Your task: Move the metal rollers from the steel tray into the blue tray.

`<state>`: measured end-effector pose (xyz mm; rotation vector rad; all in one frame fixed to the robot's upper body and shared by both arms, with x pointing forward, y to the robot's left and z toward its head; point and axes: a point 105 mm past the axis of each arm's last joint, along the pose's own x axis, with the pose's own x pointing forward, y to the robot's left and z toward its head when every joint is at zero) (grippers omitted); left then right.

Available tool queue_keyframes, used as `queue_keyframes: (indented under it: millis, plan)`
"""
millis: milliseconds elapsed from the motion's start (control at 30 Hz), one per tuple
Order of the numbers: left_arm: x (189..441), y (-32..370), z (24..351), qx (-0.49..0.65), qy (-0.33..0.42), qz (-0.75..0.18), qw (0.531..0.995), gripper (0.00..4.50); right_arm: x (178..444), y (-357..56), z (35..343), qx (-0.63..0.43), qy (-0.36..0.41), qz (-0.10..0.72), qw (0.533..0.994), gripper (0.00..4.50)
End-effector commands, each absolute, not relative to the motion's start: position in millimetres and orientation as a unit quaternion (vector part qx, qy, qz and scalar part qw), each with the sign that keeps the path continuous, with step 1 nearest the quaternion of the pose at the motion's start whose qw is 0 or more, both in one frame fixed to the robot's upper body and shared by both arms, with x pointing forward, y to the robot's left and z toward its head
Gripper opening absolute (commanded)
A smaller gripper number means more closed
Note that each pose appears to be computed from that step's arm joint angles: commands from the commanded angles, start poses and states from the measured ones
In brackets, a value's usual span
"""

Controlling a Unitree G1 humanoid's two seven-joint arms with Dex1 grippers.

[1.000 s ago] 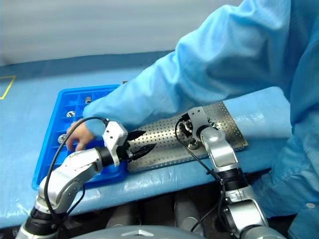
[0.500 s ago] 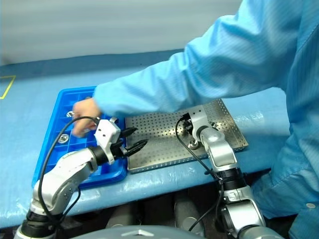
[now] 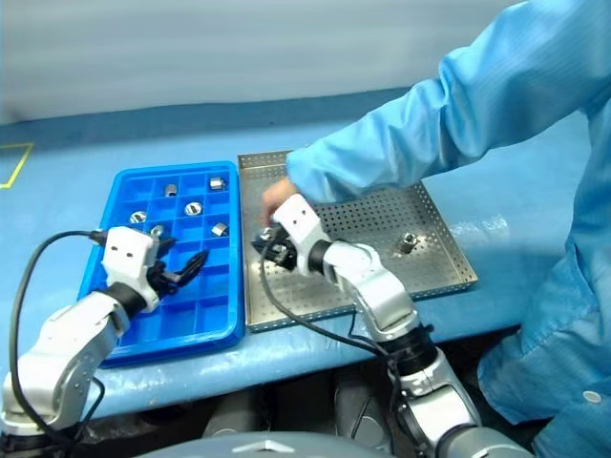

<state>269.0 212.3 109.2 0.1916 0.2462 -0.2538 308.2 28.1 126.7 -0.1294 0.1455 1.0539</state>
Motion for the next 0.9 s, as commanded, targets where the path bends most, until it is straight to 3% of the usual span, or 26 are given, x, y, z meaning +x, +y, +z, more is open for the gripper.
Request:
queue_keyframes:
  millis: [33,433,633,900]
  plan:
    - [260,227,123,0.129,0.109,-0.089,0.982,3.46,296,58,143,-0.063,0.033,0.556,0.828,1.87]
    - [218,306,148,0.121,0.08,0.109,0.983,3.46,267,120,143,-0.066,0.022,0.662,0.746,1.87]
    - [199,288,154,0.085,0.069,0.057,0.992,3.46,268,144,146,-0.05,0.02,0.682,0.729,1.87]
    - [182,296,154,0.085,0.076,0.094,0.989,3.46,271,166,142,-0.039,0.026,0.692,0.721,1.87]
